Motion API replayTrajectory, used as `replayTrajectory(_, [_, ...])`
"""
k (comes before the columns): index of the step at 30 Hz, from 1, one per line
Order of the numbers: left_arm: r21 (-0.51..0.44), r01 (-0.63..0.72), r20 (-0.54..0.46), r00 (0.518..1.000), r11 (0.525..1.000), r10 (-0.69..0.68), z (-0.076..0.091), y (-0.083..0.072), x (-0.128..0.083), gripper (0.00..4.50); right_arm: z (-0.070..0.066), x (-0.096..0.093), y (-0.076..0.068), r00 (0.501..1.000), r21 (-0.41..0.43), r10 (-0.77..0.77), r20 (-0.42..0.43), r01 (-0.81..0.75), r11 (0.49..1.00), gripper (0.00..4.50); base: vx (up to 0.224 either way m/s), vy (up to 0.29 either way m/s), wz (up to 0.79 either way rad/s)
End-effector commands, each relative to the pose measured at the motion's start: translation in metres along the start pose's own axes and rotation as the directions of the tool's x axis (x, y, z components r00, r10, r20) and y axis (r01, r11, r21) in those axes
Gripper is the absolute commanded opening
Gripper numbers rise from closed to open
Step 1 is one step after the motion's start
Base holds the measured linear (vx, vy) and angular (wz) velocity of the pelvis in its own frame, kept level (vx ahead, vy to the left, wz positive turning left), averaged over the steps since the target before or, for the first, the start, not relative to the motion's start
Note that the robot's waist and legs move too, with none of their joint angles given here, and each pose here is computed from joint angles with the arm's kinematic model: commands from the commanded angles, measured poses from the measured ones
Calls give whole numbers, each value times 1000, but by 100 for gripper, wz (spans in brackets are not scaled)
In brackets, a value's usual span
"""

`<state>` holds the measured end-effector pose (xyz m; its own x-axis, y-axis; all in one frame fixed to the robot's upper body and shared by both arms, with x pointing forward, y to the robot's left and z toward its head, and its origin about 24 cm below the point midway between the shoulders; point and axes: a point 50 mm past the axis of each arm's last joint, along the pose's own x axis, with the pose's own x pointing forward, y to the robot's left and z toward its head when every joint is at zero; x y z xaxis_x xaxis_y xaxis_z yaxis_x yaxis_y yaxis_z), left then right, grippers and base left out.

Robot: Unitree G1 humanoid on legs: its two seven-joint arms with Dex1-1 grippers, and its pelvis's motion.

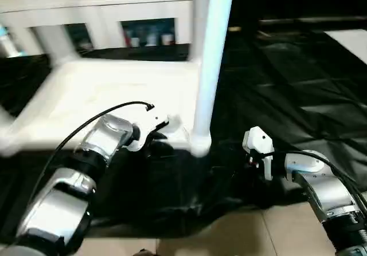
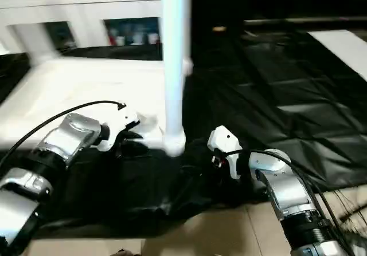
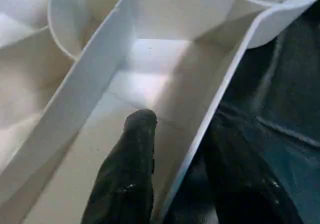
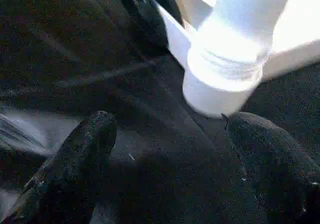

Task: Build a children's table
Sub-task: Rotate table base

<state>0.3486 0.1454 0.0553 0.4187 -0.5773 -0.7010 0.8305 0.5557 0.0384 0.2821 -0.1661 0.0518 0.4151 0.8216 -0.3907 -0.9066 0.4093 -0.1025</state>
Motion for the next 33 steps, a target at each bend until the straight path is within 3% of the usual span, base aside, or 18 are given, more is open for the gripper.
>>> replayTrajectory(1, [-96,-71,-101,993,993,61,-28,-4,2,123,0,0,-2,1000,-10,-13,-23,13,1000,394,0,0,0])
replayTrajectory(4, [-102,-69,-86,994,992,60,-27,-10,4,109,0,1,-2,1000,-10,-13,-24,13,1000,394,0,0,0])
replayTrajectory(7, [-18,12,42,999,1000,-12,-17,-24,7,97,0,2,-1,1000,-13,-11,-25,11,1000,394,0,0,0])
replayTrajectory(8, [-18,12,42,999,1000,-12,-17,-24,7,92,0,2,-1,1000,-13,-11,-25,11,1000,394,0,0,0])
replayTrajectory(11, [123,46,116,991,991,-60,-10,-31,4,80,1,3,-1,1000,-17,-9,-17,9,1000,394,0,0,0])
replayTrajectory(13, [140,104,156,980,985,-126,-6,-38,1,80,2,3,0,1000,-19,-6,-11,5,1000,394,0,0,0])
replayTrajectory(15, [100,161,178,968,982,-177,-2,-41,-2,80,1,3,0,1000,-18,-2,-10,2,1000,394,0,0,0])
replayTrajectory(16, [94,165,179,967,982,-180,-2,-41,-2,129,1,3,0,1000,-17,-2,-10,2,1000,394,0,0,0])
replayTrajectory(19, [143,114,243,959,983,-146,8,-36,-5,148,0,3,-1,1000,-20,-6,-11,6,1000,394,0,0,0])
replayTrajectory(21, [181,87,246,960,980,-130,9,-32,-5,179,0,3,-1,1000,-20,-2,-9,2,1000,394,0,0,0])
replayTrajectory(24, [225,127,240,954,966,-181,10,-31,-8,179,0,3,0,1000,-22,11,-10,-11,1000,394,0,0,0])
replayTrajectory(33, [352,218,54,966,910,-252,1,-14,-18,179,-1,2,1,999,-35,31,-17,-32,999,394,0,0,0])
